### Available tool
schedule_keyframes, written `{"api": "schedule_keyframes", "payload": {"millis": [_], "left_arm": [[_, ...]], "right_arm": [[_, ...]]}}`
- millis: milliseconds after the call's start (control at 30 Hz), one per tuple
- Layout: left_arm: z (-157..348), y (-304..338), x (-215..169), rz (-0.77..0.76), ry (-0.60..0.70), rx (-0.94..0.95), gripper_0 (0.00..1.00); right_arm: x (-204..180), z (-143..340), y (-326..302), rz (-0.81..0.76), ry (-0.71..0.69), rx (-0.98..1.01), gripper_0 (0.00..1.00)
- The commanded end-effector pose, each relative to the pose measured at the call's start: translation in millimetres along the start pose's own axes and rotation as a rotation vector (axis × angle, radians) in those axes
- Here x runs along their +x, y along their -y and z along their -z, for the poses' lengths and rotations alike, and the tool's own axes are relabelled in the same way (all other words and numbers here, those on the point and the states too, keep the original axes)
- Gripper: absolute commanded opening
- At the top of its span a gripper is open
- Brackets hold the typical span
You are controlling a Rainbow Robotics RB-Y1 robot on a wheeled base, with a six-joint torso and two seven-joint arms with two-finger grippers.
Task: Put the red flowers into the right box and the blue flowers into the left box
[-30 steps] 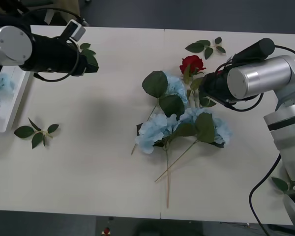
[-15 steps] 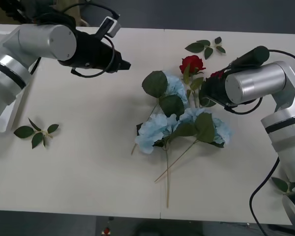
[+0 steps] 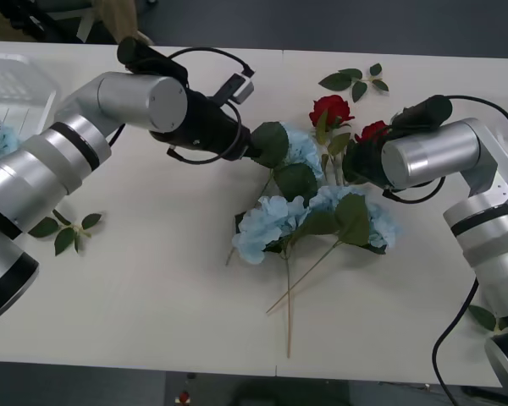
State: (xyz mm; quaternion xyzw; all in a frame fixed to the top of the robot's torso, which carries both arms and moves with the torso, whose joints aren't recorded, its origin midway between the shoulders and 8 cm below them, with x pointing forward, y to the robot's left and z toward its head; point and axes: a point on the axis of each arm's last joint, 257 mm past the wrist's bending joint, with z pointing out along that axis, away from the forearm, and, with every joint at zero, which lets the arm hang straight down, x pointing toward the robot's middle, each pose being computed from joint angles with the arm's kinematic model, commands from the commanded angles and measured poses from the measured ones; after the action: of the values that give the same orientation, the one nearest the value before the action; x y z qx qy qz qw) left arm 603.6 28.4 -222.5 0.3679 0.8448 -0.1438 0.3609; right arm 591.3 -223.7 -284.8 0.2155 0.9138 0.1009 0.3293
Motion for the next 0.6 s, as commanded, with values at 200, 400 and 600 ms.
{"api": "schedule_keyframes", "payload": {"millis": [200, 400, 600], "left_arm": [[-13.4, 38.4, -2.6, -0.031, -0.025, 0.055, 0.96], [-21.8, 56.4, -0.4, -0.046, -0.037, 0.077, 0.96], [-31.6, 56.6, 11.8, -0.029, -0.066, 0.07, 0.96]], "right_arm": [[-6.3, -1.8, -41.6, -0.026, 0.021, -0.054, 0.67], [-8.1, -6.7, -44.3, -0.03, 0.02, -0.052, 0.67], [-8.4, -6.7, -44.6, -0.027, 0.021, -0.053, 0.49]]}}
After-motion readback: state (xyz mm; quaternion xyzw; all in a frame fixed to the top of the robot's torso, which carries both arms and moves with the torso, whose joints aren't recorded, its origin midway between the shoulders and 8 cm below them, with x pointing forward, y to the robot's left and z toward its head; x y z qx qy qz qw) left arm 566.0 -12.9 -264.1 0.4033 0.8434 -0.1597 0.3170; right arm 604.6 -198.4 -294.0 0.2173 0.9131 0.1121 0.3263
